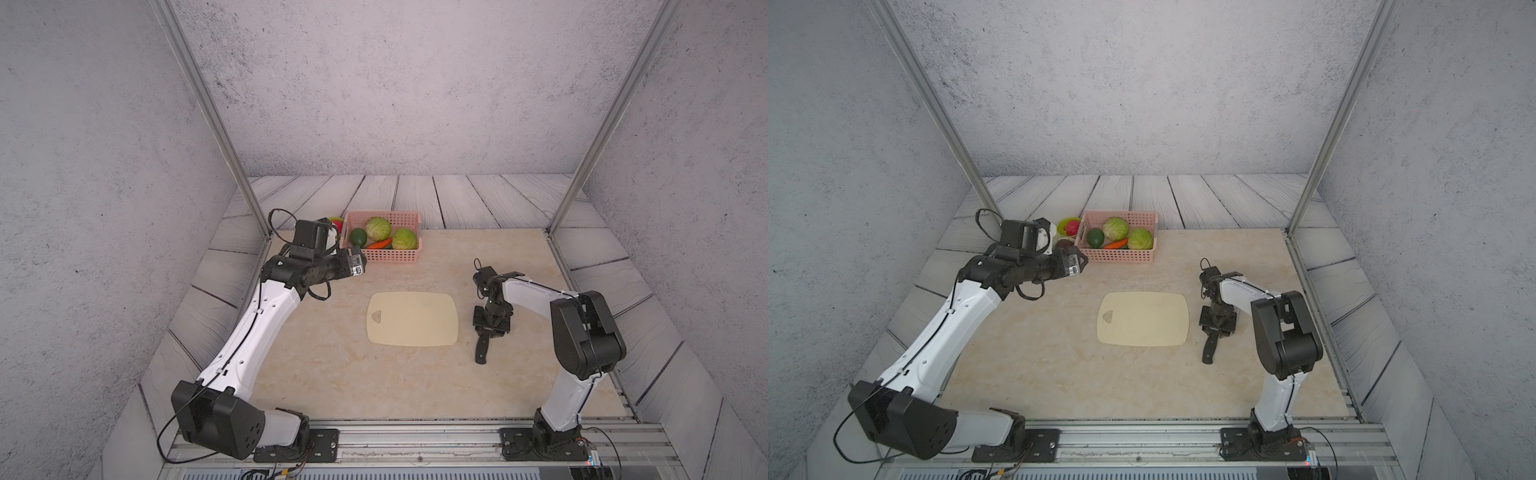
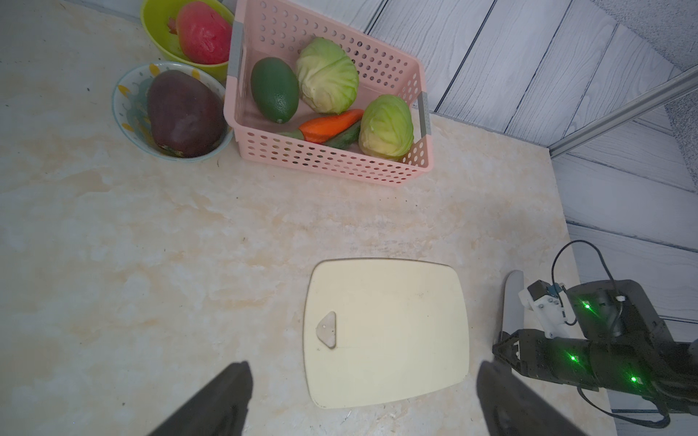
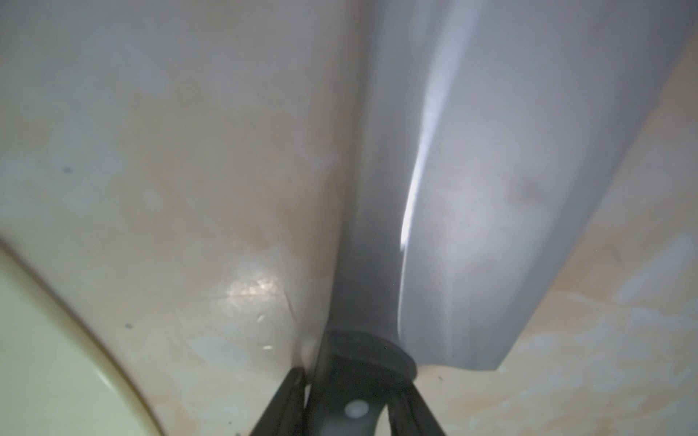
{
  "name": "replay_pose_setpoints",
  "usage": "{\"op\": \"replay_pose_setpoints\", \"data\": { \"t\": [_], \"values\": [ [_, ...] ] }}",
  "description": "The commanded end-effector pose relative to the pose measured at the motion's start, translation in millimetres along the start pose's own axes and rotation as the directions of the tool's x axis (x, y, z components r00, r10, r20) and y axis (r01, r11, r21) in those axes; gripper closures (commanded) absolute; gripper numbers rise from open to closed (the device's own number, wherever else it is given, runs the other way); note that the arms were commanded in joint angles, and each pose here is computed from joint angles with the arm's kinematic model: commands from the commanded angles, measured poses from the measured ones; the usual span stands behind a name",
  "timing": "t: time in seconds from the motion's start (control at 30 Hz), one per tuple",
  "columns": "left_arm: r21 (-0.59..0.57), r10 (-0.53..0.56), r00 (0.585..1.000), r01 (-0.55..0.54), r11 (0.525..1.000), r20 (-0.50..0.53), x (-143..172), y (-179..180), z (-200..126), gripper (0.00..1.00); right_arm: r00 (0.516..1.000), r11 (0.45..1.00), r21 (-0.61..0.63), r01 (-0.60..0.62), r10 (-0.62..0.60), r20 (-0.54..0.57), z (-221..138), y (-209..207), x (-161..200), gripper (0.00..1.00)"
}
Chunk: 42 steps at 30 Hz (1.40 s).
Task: Align the knife with the edge of the cutting board
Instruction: Pick up the knife at the center of the board, then place the knife at the edge of the cutting board.
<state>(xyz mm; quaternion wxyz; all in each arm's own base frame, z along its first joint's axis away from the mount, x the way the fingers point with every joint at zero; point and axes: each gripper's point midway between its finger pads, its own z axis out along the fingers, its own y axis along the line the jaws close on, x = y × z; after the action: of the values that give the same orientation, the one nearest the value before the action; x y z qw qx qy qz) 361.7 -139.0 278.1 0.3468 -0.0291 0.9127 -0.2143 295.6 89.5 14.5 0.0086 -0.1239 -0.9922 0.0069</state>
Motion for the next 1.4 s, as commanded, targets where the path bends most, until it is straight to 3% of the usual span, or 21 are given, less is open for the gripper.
{"op": "replay_pose_setpoints", "data": {
  "t": [0.0,0.17,0.7,1.07,1.37],
  "values": [
    [-0.002,-0.005,1.0,0.005,1.0,-0.007,0.9,3.7,4.9,0.02,1.0,0.998,0.07,-0.006,0.008,-0.028,14.2,-15.3,4.8,0.76],
    [-0.004,-0.006,1.0,0.006,1.0,-0.008,1.0,4.3,5.2,0.02,1.0,0.999,0.05,0.0,0.0,-0.011,12.9,-14.0,5.9,1.0],
    [-0.007,-0.012,1.0,0.012,1.0,-0.008,0.5,6.4,6.3,0.02,0.979,1.0,0.023,0.009,-0.014,0.206,-51.5,-11.2,-8.7,1.0],
    [-0.031,-0.013,1.0,0.013,0.999,0.002,-1.6,11.7,5.1,0.02,0.968,0.996,0.006,0.094,-0.093,0.232,-77.5,37.0,2.8,1.0],
    [-0.09,-0.003,0.999,0.007,0.996,0.04,-8.6,24.0,-3.3,0.02,0.969,0.992,-0.035,0.123,-0.112,0.221,-75.0,77.0,18.9,1.0]
  ]
}}
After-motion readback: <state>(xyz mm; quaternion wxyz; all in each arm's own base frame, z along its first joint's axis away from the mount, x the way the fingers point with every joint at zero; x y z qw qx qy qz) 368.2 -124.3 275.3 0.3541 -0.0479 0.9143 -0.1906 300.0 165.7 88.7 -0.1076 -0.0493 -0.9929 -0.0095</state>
